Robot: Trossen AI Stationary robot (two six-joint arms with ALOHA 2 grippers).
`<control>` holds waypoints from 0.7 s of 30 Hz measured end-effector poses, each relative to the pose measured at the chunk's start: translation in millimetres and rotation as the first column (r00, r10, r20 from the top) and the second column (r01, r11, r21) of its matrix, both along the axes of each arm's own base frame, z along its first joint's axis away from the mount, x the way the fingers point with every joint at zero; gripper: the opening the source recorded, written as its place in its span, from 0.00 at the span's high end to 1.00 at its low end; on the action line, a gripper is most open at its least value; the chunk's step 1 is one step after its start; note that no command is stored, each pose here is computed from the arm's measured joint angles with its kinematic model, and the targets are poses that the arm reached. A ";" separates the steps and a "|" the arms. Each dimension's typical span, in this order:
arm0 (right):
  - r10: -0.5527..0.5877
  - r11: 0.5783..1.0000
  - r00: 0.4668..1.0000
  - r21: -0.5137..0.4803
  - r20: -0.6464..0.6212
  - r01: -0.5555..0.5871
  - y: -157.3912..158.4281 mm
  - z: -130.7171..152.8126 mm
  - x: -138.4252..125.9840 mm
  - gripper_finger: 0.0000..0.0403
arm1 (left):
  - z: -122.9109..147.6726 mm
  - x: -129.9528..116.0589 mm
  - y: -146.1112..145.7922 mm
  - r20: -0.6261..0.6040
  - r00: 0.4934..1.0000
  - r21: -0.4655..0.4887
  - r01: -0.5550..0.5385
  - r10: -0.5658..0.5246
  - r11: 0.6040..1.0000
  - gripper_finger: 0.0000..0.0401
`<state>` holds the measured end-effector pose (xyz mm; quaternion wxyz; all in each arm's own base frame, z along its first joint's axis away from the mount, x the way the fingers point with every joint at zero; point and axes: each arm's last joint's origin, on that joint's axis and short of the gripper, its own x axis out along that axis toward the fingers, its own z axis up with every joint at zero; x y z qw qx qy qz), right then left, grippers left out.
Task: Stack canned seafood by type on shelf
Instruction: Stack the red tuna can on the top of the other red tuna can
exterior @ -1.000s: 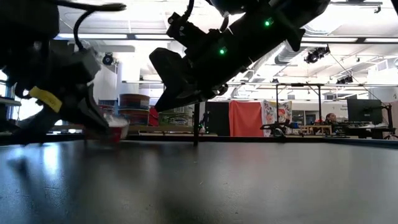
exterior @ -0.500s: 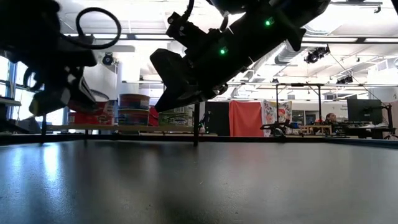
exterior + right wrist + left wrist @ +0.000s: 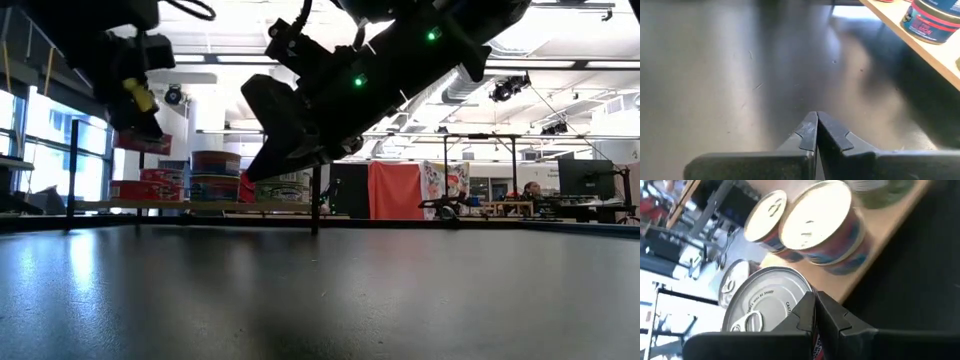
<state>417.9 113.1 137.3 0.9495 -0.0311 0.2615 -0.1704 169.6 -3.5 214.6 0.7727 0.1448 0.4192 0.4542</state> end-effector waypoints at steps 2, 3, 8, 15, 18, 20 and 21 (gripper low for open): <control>0.006 1.000 1.000 0.004 -0.001 -0.006 0.5 -0.1 -0.1 1.00 | 3.4 -0.4 10.0 0.013 0.999 -0.017 -0.035 0.036 0.999 1.00; 0.006 1.000 1.000 0.004 -0.001 -0.006 0.8 0.0 -0.1 1.00 | 4.6 -0.5 15.4 0.013 0.999 -0.028 -0.051 0.051 0.998 1.00; 0.013 1.000 1.000 0.001 -0.001 -0.013 3.0 0.0 -0.7 1.00 | 5.9 -2.8 47.2 -0.016 0.985 -0.062 -0.174 0.174 0.983 1.00; 0.015 1.000 1.000 0.001 -0.001 -0.015 3.7 0.0 -0.9 1.00 | -3.2 -5.9 89.7 -0.024 0.980 -0.166 -0.196 0.195 0.966 1.00; 0.017 1.000 1.000 0.001 -0.001 -0.017 4.5 0.0 -1.1 1.00 | -11.6 -8.9 99.3 -0.005 0.984 -0.223 -0.174 0.178 0.959 1.00; 0.018 1.000 1.000 0.000 -0.002 -0.018 4.8 0.0 -1.2 1.00 | -13.0 -11.0 102.4 0.004 0.981 -0.235 -0.185 0.192 0.954 1.00; 0.021 1.000 1.000 -0.005 -0.004 -0.021 4.9 0.0 -1.3 1.00 | -13.6 -11.9 102.8 -0.002 0.981 -0.235 -0.190 0.196 0.953 1.00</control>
